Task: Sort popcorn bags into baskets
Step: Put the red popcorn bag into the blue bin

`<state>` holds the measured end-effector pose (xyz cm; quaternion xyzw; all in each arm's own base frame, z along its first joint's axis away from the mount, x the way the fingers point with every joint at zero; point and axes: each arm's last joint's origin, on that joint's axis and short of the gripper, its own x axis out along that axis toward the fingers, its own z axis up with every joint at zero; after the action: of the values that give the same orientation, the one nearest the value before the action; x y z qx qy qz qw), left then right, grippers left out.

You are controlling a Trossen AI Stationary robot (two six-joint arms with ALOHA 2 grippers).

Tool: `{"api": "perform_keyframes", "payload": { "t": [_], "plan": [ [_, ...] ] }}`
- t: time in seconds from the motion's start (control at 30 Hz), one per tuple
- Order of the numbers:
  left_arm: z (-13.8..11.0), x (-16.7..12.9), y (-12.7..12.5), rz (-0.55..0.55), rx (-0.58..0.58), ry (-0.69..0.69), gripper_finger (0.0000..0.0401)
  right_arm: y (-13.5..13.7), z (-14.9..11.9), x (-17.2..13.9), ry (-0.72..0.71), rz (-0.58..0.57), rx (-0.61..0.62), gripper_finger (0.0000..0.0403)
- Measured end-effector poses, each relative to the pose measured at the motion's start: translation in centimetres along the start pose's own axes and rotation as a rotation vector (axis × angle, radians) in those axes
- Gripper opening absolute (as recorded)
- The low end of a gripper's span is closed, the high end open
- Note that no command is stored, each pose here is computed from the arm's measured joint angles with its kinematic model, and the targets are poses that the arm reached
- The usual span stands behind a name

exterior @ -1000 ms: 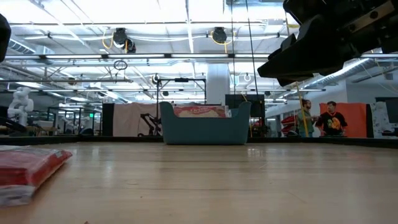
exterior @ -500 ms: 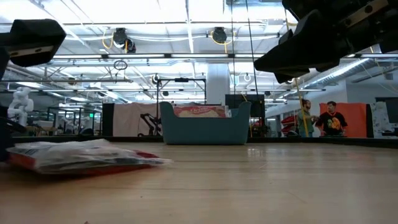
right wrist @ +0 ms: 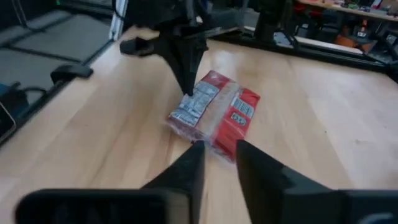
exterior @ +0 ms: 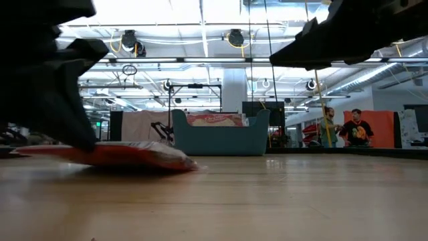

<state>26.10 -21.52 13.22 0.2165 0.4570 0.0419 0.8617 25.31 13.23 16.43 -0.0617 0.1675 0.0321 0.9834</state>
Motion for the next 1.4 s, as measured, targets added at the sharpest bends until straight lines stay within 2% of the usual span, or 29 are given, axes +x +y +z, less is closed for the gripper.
{"api": "perform_keyframes", "payload": {
  "t": [0.13,0.23,0.4,0.53,0.8,0.97,1.07,1.2,1.3,1.4],
  "plan": [
    [0.7,-0.1,1.3,0.005,-0.073,-0.009,0.0002,0.4,0.1,1.0,0.017,-0.004,-0.04,0.0141],
    [1.2,-0.5,2.3,-0.001,-0.12,-0.025,0.0001,0.9,-0.2,2.9,0.04,-0.034,-0.081,0.017],
    [1.8,-0.8,3.6,-0.014,-0.165,-0.032,0.0001,2.2,-0.7,7.4,0.094,-0.096,-0.21,0.0195],
    [1.9,-0.4,4.2,-0.029,-0.182,-0.014,0.0001,2.5,-1.8,10.9,0.148,-0.126,-0.263,0.021],
    [2.3,0.0,4.7,-0.048,-0.195,-0.026,0.0001,2.8,-2.2,14.7,0.165,-0.259,-0.397,0.0208],
    [1.9,0.3,4.9,-0.064,-0.229,0.004,0.0005,2.4,-2.1,14.9,0.187,-0.247,-0.405,0.0185],
    [1.3,0.6,4.8,-0.071,-0.253,0.028,0.003,2.3,-1.6,14.0,0.241,-0.227,-0.413,0.018],
    [0.8,1.3,3.9,-0.092,-0.245,-0.001,0.0094,2.1,-0.2,12.4,0.318,-0.186,-0.419,0.0182],
    [-0.1,1.7,3.2,-0.011,-0.182,-0.015,0.0153,1.8,0.8,11.4,0.356,-0.156,-0.423,0.0186],
    [-0.5,2.0,2.8,0.043,-0.144,-0.031,0.0204,1.4,0.6,10.4,0.39,-0.153,-0.434,0.0187]
  ]
}}
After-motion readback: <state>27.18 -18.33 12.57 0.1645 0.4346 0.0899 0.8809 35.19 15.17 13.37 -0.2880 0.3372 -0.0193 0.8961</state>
